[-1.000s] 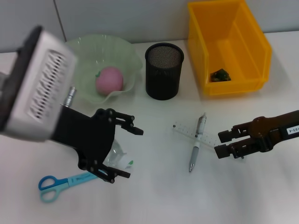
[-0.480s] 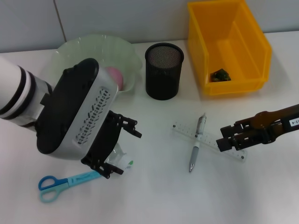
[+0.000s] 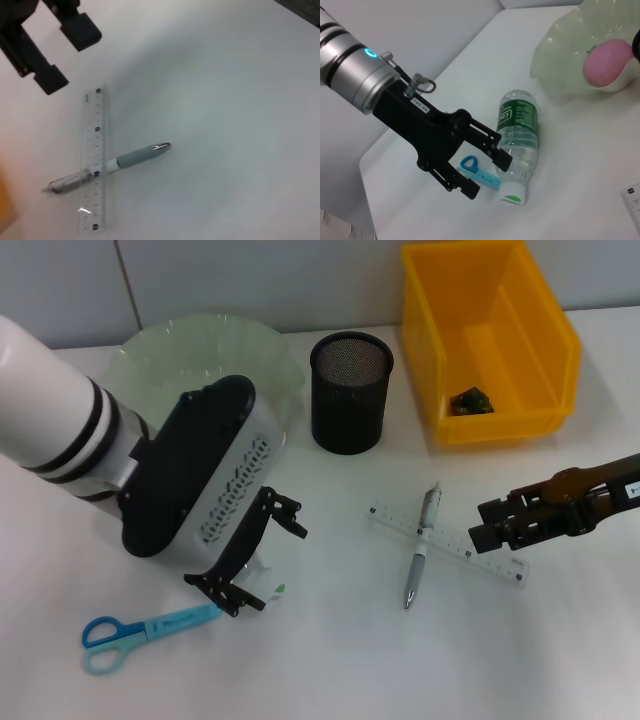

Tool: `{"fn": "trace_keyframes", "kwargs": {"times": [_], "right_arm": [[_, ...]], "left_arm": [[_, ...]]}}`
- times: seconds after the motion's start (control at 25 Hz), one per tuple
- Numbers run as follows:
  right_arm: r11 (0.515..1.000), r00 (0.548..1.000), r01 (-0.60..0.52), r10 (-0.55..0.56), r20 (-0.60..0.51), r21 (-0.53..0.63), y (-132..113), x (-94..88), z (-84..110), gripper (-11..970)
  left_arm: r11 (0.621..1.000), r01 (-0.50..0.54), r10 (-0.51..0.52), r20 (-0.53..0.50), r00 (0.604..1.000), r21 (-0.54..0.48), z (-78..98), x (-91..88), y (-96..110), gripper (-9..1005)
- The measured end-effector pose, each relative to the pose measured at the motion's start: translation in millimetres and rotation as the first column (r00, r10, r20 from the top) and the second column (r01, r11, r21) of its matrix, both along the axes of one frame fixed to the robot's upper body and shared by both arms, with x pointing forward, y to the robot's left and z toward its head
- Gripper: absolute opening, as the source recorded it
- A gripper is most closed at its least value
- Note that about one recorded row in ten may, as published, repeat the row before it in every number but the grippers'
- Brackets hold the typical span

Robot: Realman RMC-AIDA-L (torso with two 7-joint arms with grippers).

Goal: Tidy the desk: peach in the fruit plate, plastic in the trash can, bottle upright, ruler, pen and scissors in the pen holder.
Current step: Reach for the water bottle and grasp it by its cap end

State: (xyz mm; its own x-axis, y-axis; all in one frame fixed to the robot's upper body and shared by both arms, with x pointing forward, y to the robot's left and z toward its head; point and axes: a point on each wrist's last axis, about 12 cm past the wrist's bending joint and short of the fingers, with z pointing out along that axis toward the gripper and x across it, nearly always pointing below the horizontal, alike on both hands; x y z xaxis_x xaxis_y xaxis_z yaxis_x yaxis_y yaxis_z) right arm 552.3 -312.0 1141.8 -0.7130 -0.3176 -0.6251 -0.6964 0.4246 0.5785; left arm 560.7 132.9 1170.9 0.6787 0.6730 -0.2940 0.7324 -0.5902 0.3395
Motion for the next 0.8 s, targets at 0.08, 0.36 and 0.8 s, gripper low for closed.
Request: {"fn": "trace_keyframes", "kwargs": {"times": [0.08, 0.36, 0.8], "right_arm": [[1.000, 1.000, 0.002, -0.002, -0.001, -0.002, -1, 0.4, 0.6, 762], [1.000, 1.000, 0.011, -0.010, 0.003, -0.008, -5, 1.5, 3.1, 761], [1.000, 1.000, 0.015, -0.015, -0.002, -0.004, -4, 2.2, 3.9, 762]], "left_arm": [[1.000, 0.010, -0.010, -0.002, 1.000, 0.011, -0.9, 0.7, -3, 785], [0.998, 0.028, -0.028, -0.004, 1.000, 0.050, -3.3, 5.7, -8, 780], [0.994, 0.049, -0.048, -0.011, 0.999, 0.094, -14.3, 7.6, -13, 771]]}}
